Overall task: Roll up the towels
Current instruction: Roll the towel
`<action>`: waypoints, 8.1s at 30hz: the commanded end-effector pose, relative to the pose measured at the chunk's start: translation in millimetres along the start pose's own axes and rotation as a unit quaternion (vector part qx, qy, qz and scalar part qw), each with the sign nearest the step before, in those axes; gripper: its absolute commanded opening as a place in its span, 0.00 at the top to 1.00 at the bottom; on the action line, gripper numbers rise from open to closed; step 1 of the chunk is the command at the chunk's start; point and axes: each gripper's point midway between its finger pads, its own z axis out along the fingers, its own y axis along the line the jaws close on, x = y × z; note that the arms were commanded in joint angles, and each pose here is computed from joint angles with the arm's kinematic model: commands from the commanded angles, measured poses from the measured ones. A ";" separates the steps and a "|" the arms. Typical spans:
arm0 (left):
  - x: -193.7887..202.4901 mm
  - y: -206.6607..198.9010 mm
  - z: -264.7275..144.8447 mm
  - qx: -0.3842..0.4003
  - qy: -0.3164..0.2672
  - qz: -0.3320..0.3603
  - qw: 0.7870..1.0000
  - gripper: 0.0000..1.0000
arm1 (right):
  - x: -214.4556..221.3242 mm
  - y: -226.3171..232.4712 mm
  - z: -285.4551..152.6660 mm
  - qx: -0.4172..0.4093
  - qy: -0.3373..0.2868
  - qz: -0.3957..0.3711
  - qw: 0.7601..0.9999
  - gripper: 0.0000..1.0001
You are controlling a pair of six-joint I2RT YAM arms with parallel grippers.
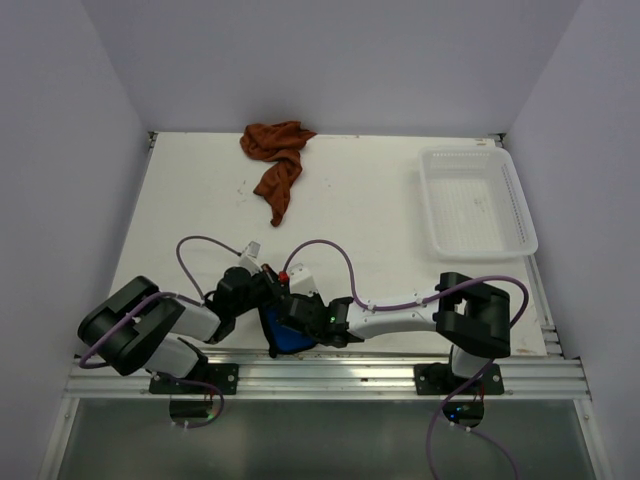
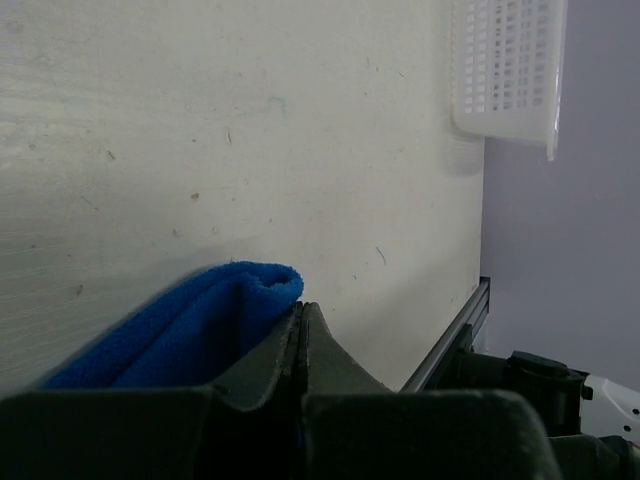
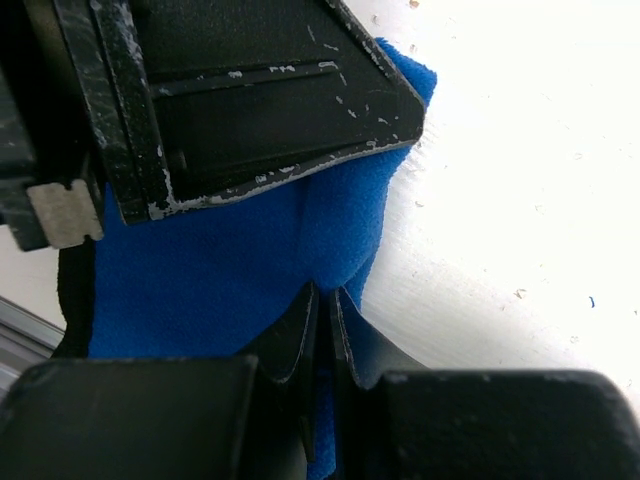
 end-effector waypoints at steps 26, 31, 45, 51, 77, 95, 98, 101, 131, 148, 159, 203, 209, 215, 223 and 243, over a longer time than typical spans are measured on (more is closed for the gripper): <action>-1.6 56.7 -9.8 -0.092 -0.025 0.104 0.990 1.00 | -23.3 6.5 -40.9 -0.063 -0.033 0.066 0.995 0.65; 1.5 61.6 -13.3 -0.097 -0.022 0.104 0.990 1.00 | -14.2 6.4 -49.7 -0.088 -0.023 0.079 0.993 0.75; 2.8 64.2 -17.8 -0.099 -0.025 0.103 0.989 1.00 | 15.7 14.1 -43.0 -0.090 0.007 0.064 0.994 0.87; 3.5 67.2 -20.6 -0.103 -0.025 0.102 0.989 1.00 | 39.1 20.0 -37.6 -0.084 0.026 0.045 0.995 0.87; 6.8 69.5 -30.0 -0.097 -0.028 0.114 0.988 1.00 | 15.7 10.1 -72.2 -0.118 -0.014 0.101 0.988 0.73; 7.7 71.8 -30.7 -0.097 -0.028 0.121 0.988 1.00 | -2.8 -34.4 -61.6 -0.185 -0.028 0.289 0.939 0.55; 7.5 72.5 -30.5 -0.098 -0.027 0.121 0.987 1.00 | 5.8 -27.3 -53.5 -0.202 -0.008 0.319 0.926 0.54; 8.5 72.8 -30.8 -0.098 -0.026 0.121 0.987 1.00 | 8.4 -18.4 -46.9 -0.221 0.003 0.338 0.915 0.52; 8.5 75.0 -36.3 -0.097 -0.035 0.116 0.988 1.00 | 24.0 5.9 -24.0 -0.246 0.046 0.359 0.899 0.50; 8.3 75.8 -37.5 -0.099 -0.038 0.112 0.988 1.00 | 26.7 7.3 -25.8 -0.233 0.051 0.339 0.910 1.00; 3.0 62.2 -30.8 -0.084 -0.039 0.110 0.990 1.00 | 29.4 -10.5 -43.4 -0.100 0.035 0.120 0.987 1.00; -28.1 -31.6 -23.3 -0.026 -0.035 0.052 0.998 1.00 | 23.1 -28.2 -73.8 0.153 -0.051 -0.191 0.968 1.00; -24.8 -38.4 -20.0 -0.017 -0.021 0.038 0.999 1.00 | 27.7 -14.5 -75.2 0.176 -0.067 -0.231 0.954 1.00; -26.9 -47.8 -22.8 -0.005 -0.022 0.038 0.999 1.00 | 27.8 -6.5 -76.1 0.200 -0.075 -0.270 0.939 1.00; -21.2 -58.9 -25.0 0.016 -0.011 0.040 0.999 1.00 | 28.7 4.9 -76.5 0.227 -0.081 -0.330 0.913 1.00; 25.2 -19.6 -28.6 -0.007 0.032 0.023 0.999 1.00 | 43.5 16.5 -76.5 0.251 -0.080 -0.403 0.877 1.00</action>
